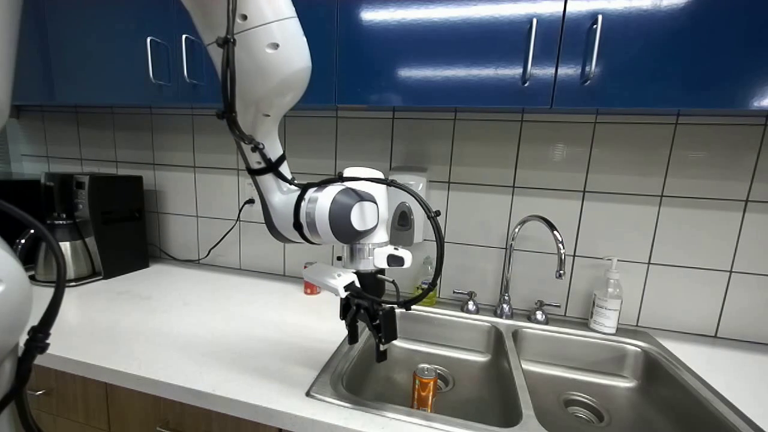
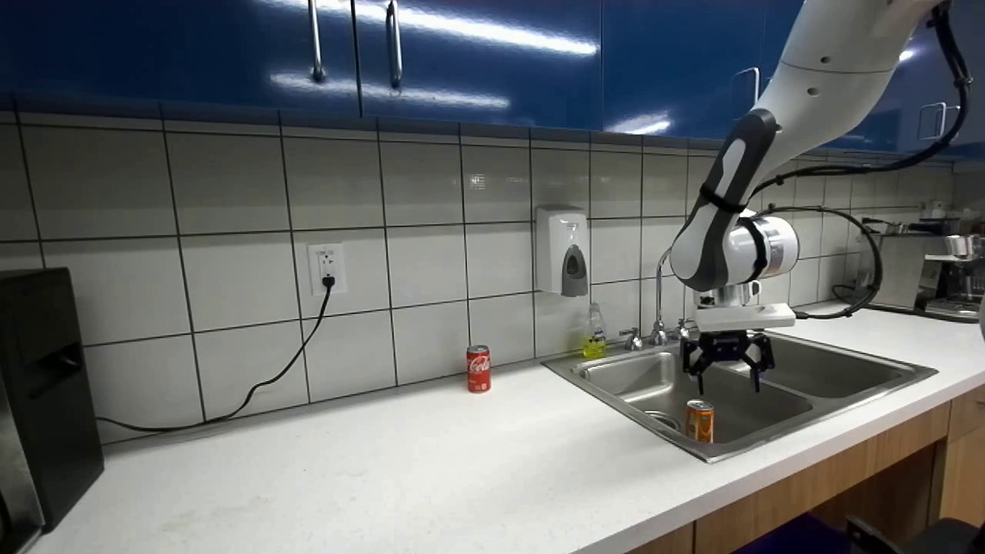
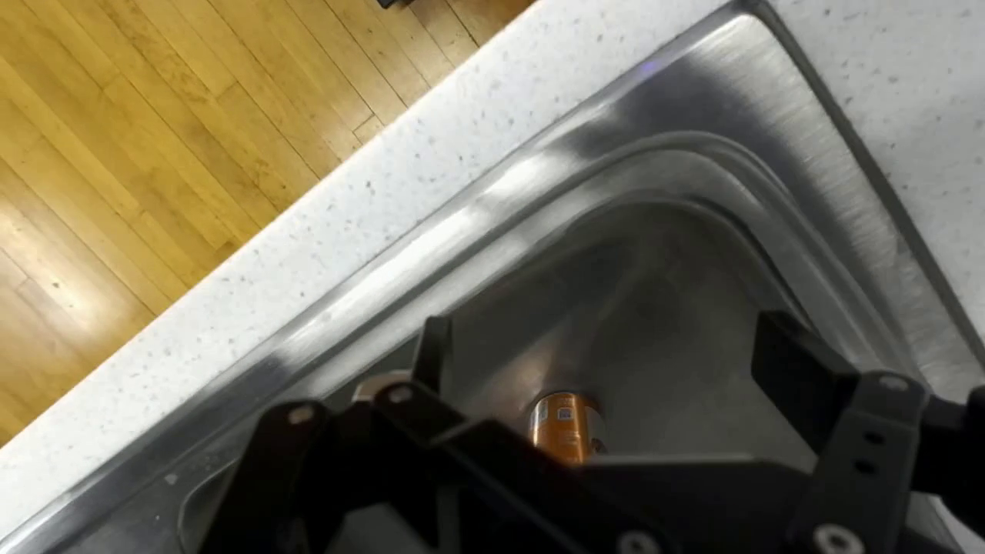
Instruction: Remove the can from the sink
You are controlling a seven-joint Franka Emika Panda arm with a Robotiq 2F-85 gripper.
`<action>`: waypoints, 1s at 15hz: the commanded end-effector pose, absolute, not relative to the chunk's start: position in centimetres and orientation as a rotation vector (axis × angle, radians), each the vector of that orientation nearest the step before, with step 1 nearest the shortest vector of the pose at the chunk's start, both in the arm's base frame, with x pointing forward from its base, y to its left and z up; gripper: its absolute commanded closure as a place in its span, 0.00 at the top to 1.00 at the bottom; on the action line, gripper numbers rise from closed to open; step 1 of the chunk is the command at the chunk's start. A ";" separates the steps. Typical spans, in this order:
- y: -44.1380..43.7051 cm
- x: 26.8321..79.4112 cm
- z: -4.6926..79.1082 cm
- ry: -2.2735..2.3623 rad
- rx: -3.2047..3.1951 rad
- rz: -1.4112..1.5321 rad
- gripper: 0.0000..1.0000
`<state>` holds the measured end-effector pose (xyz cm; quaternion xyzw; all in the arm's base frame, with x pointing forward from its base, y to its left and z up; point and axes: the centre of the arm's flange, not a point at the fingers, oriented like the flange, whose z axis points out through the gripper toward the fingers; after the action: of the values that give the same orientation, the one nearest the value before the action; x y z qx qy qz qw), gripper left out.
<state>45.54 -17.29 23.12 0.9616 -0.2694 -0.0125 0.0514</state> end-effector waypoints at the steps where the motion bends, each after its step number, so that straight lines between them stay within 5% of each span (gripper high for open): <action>1: -17.9 46.0 22.6 -0.827 2.918 -0.044 1.00; 15: -18.4 47.4 20.9 -0.824 2.896 -0.034 1.00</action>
<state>46.42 -17.88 21.37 0.9611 -0.2689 -0.0213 0.0595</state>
